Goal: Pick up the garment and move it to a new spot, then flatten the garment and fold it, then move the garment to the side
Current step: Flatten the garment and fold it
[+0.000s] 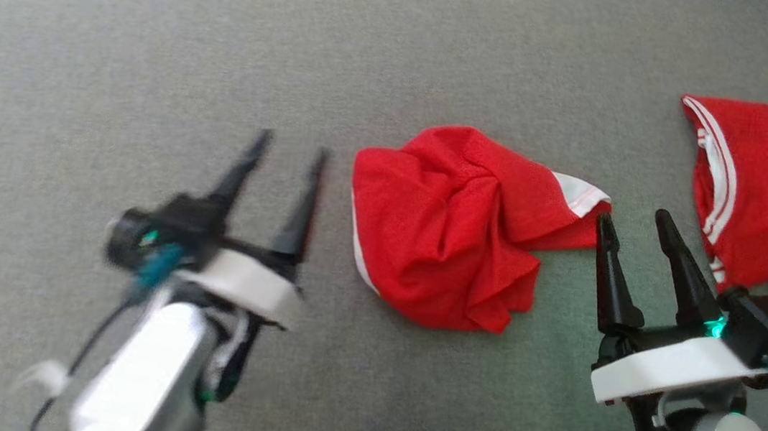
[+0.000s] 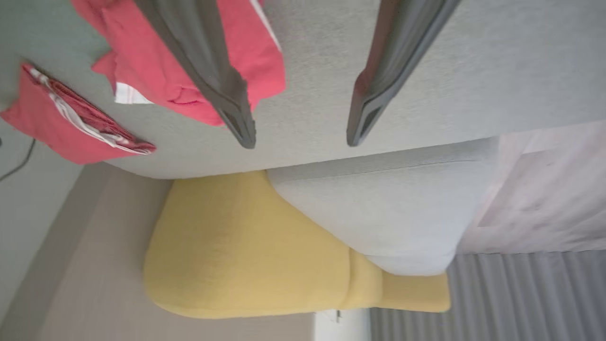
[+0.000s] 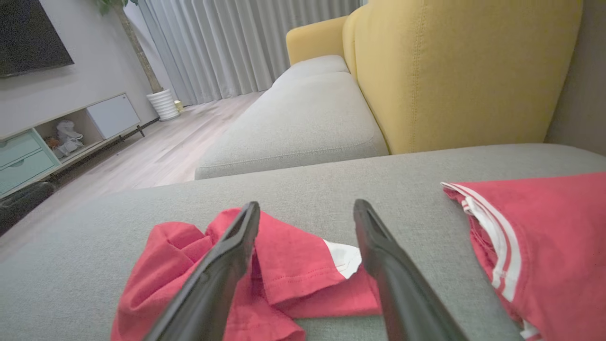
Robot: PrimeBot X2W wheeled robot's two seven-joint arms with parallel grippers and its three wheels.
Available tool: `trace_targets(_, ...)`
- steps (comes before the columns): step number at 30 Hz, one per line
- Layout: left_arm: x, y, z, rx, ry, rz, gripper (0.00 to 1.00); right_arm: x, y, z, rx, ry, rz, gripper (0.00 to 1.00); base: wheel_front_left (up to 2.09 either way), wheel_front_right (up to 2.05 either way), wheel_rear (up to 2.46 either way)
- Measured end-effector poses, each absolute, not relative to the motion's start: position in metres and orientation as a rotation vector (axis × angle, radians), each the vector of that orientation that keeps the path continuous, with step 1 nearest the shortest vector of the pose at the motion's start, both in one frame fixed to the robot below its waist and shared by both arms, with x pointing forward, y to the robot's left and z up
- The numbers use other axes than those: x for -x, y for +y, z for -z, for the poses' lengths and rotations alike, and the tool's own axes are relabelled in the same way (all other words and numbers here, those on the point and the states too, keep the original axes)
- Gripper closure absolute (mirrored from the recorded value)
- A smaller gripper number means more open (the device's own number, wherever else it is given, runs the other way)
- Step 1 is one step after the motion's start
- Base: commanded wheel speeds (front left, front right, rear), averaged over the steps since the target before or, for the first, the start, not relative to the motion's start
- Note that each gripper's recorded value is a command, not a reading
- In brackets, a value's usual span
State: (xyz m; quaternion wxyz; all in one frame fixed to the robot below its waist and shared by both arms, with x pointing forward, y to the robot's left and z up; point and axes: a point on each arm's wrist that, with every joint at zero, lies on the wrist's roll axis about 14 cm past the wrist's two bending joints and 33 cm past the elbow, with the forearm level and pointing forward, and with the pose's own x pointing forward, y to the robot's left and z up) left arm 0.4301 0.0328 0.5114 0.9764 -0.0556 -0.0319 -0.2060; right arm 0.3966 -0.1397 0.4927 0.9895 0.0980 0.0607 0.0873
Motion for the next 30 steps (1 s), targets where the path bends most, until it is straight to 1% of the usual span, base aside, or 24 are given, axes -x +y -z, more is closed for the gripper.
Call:
trace_targets(6, -0.421, 0.103, -0.512, 0.139, -0.068, 0.189, 0.0, -0.397, -0.129, -0.5, -0.163, 0.111, -0.212, 0.0, 0.0, 0.0, 0.0)
trace_targets(11, -0.4, 0.137, -0.501, 0.119, -0.034, 0.109, 0.0, -0.387, -0.124, -0.498, -0.142, 0.125, -0.226, 0.0, 0.0, 0.0, 0.0)
trace_targets(21, -0.366, 0.143, -0.493, 0.119, -0.004, 0.103, 0.0, -0.365, -0.123, -0.498, -0.122, 0.147, -0.233, 0.0, 0.0, 0.0, 0.0)
trace_targets(30, -0.362, 0.142, -0.494, 0.119, -0.004, 0.107, 0.0, -0.36, -0.122, -0.5, -0.12, 0.147, -0.234, 0.0, 0.0, 0.0, 0.0)
